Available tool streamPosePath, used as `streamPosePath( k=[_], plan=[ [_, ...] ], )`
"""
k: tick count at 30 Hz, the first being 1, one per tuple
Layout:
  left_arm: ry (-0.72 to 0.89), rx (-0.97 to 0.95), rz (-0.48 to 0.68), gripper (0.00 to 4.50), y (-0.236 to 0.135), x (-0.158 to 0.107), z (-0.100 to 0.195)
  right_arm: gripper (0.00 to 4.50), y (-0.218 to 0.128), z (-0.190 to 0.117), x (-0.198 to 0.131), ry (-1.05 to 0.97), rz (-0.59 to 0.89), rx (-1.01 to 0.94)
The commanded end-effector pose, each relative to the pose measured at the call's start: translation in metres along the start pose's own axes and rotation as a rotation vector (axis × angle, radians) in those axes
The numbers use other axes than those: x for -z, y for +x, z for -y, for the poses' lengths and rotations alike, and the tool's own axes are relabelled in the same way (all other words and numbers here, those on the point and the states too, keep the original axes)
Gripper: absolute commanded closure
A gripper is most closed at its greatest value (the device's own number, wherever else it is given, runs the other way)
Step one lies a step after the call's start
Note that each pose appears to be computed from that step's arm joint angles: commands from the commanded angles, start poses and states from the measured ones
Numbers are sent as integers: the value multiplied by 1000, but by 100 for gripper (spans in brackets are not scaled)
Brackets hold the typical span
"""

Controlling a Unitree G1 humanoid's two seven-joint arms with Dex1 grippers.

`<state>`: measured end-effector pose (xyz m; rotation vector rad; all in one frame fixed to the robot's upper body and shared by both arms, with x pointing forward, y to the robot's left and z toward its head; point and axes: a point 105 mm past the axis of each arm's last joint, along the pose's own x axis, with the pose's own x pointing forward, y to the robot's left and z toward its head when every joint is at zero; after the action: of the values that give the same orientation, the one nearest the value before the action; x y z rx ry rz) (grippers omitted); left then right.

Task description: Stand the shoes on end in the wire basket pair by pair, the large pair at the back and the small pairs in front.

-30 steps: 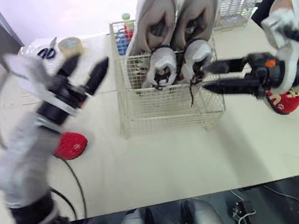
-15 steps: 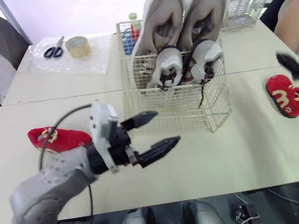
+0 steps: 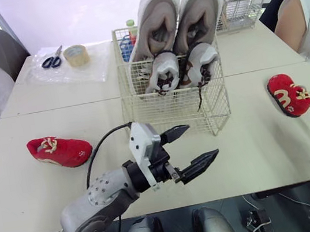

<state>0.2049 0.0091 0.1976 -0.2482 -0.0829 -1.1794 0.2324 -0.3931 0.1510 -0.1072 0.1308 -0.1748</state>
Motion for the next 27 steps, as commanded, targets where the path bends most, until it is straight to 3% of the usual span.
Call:
streamPosePath(
  k=[1,9,16,27],
  plan=[
    [20,-8,25,5,2,-1,2,0,10,0,6,35,13,9],
    [14,-51,23,5,0,6,3,0,28,-7,20,99,-11,-4],
    [20,-80,24,5,0,8,1,0,54,9,27,218,8,132],
    [35,-143,-8,5,-5,13,-2,0,105,-13,28,216,6,52]
  ],
)
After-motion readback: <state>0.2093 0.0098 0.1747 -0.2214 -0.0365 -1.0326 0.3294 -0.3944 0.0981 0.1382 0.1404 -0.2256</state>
